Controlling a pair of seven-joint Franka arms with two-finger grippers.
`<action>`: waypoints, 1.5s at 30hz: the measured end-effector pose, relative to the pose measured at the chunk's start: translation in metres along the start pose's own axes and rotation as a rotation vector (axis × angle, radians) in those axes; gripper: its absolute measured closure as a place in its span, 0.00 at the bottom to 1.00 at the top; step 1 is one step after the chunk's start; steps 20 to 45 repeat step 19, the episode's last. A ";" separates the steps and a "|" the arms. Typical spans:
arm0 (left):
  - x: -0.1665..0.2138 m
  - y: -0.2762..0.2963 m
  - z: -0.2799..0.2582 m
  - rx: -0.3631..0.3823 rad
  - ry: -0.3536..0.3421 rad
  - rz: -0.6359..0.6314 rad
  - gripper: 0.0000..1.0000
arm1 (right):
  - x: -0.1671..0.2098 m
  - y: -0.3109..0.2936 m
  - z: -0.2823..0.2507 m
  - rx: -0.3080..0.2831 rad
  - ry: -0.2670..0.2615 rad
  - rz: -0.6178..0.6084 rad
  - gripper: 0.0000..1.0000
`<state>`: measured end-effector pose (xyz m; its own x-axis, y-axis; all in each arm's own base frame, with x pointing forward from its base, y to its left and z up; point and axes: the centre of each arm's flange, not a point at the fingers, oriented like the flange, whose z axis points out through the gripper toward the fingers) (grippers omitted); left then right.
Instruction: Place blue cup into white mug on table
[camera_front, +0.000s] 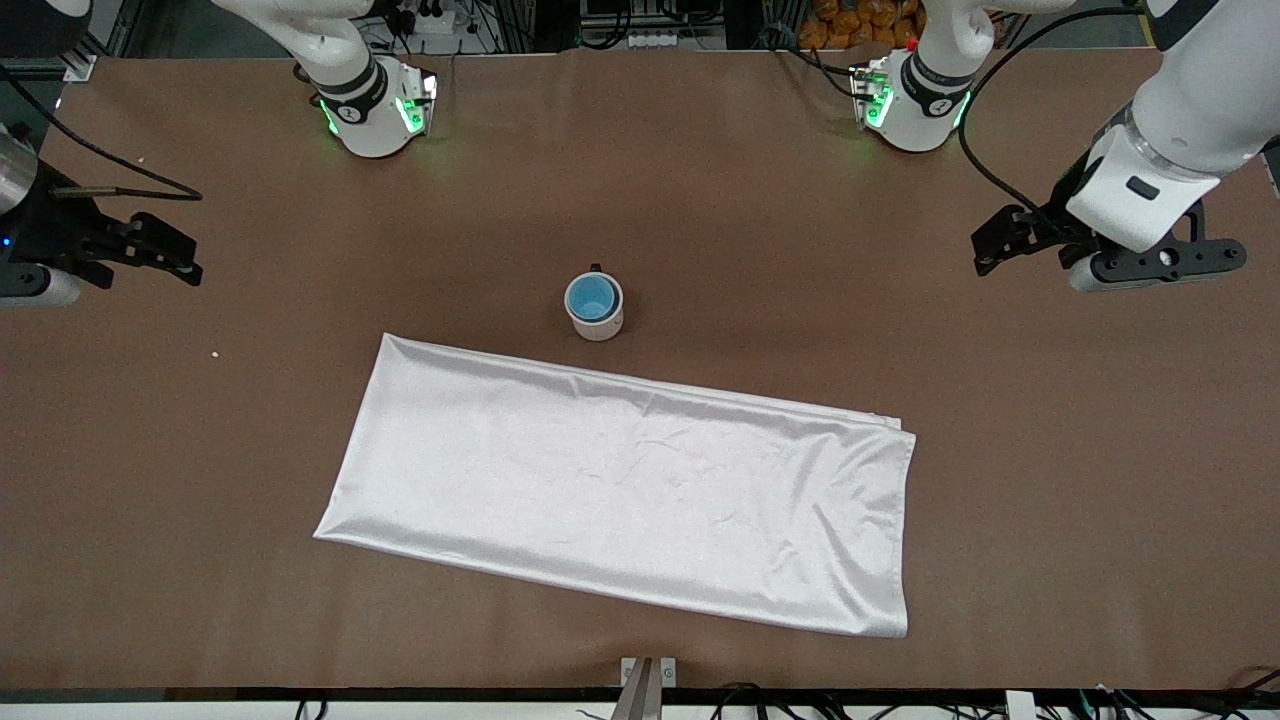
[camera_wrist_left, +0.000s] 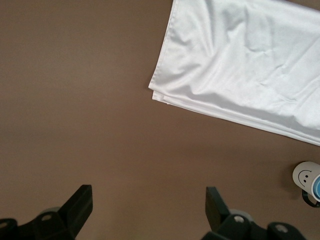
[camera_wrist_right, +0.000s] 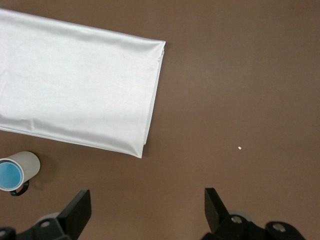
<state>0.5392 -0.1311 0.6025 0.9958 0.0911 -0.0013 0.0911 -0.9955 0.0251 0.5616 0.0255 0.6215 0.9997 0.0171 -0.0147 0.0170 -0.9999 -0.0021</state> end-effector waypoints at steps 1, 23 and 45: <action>0.000 0.000 0.000 0.000 0.000 0.000 0.00 | 0.000 0.000 0.000 0.000 0.000 0.000 0.00; 0.003 -0.008 0.000 0.000 0.001 0.025 0.00 | 0.000 -0.001 0.000 0.000 0.000 -0.001 0.00; 0.003 -0.008 0.000 0.000 0.001 0.025 0.00 | 0.000 -0.001 0.000 0.000 0.000 -0.001 0.00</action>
